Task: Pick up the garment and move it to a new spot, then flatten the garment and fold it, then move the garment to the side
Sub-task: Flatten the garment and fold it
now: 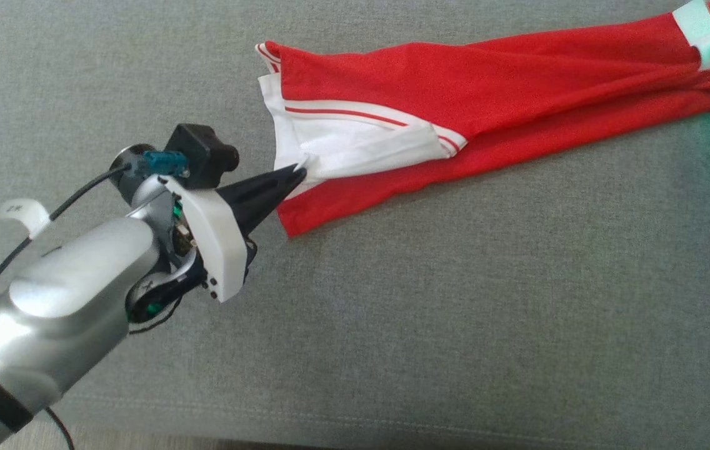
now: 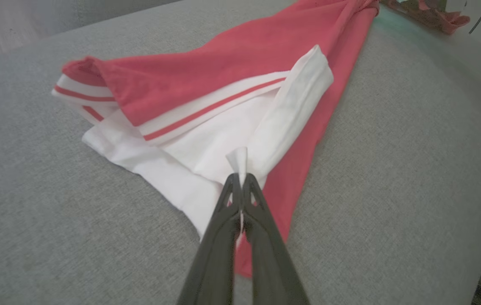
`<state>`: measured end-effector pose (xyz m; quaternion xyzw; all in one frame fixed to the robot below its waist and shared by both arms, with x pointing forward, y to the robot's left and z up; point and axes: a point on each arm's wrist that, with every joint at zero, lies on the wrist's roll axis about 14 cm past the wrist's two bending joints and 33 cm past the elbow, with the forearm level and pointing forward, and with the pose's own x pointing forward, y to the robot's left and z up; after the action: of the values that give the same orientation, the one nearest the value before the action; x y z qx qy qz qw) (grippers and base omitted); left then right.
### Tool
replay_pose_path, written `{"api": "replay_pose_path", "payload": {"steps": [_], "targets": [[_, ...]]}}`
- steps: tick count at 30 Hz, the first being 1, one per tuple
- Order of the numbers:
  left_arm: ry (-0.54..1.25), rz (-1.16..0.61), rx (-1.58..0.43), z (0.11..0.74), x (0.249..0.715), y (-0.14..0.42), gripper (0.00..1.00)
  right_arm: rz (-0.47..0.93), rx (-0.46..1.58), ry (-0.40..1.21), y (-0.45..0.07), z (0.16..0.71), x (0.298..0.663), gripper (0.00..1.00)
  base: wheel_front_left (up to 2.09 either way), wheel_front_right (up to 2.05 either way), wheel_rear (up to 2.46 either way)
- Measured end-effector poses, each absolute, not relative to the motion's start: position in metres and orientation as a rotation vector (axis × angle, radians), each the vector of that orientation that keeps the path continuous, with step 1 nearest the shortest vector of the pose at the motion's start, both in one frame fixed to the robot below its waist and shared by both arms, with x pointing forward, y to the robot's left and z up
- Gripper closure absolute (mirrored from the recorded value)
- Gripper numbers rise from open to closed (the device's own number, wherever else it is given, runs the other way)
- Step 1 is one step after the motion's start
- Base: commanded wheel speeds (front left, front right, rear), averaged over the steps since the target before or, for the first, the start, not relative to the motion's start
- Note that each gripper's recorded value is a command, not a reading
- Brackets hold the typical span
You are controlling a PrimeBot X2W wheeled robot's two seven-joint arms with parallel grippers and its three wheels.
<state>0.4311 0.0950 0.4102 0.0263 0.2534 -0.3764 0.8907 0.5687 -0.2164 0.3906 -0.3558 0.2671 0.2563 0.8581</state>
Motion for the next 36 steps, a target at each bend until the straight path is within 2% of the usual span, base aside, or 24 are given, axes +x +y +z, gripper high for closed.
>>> {"api": "replay_pose_path", "payload": {"steps": [5, 6, 7, 8, 9, 16, 20, 28, 36], "targets": [[0.551, -0.790, 0.057, 0.407, 0.427, 0.093, 1.00, 0.546, -0.729, 0.582, -0.214, 0.388, 0.562, 1.00, 0.00, 0.00, 0.00], [0.553, -0.794, 0.061, 0.407, 0.425, 0.093, 1.00, 0.543, -0.709, 0.593, -0.213, 0.388, 0.560, 0.73, 0.00, 0.00, 0.00], [0.556, -0.798, 0.066, 0.407, 0.424, 0.092, 0.94, 0.539, -0.689, 0.602, -0.212, 0.389, 0.557, 0.00, 0.00, 0.00, 0.00], [0.560, -0.797, 0.072, 0.407, 0.423, 0.092, 0.49, 0.537, -0.672, 0.608, -0.211, 0.391, 0.555, 0.00, 0.00, 0.00, 0.00], [0.565, -0.793, 0.080, 0.406, 0.423, 0.094, 0.00, 0.540, -0.653, 0.603, -0.208, 0.395, 0.554, 0.00, 0.00, 0.00, 0.00], [0.537, -0.742, 0.120, 0.409, 0.426, 0.106, 0.00, 0.549, -0.566, 0.598, -0.199, 0.419, 0.534, 0.00, 0.00, 0.00, 0.00], [0.435, -0.647, 0.078, 0.431, 0.441, 0.114, 0.00, 0.530, -0.495, 0.579, -0.201, 0.438, 0.522, 0.00, 0.00, 0.00, 0.00], [0.197, -0.460, -0.053, 0.494, 0.464, 0.121, 0.00, 0.420, -0.213, 0.331, -0.203, 0.516, 0.527, 0.00, 0.00, 0.00, 0.00], [-0.084, -0.260, -0.245, 0.571, 0.469, 0.140, 0.00, 0.372, 0.080, 0.123, -0.179, 0.545, 0.514, 0.00, 0.00, 0.00, 0.00]]}}
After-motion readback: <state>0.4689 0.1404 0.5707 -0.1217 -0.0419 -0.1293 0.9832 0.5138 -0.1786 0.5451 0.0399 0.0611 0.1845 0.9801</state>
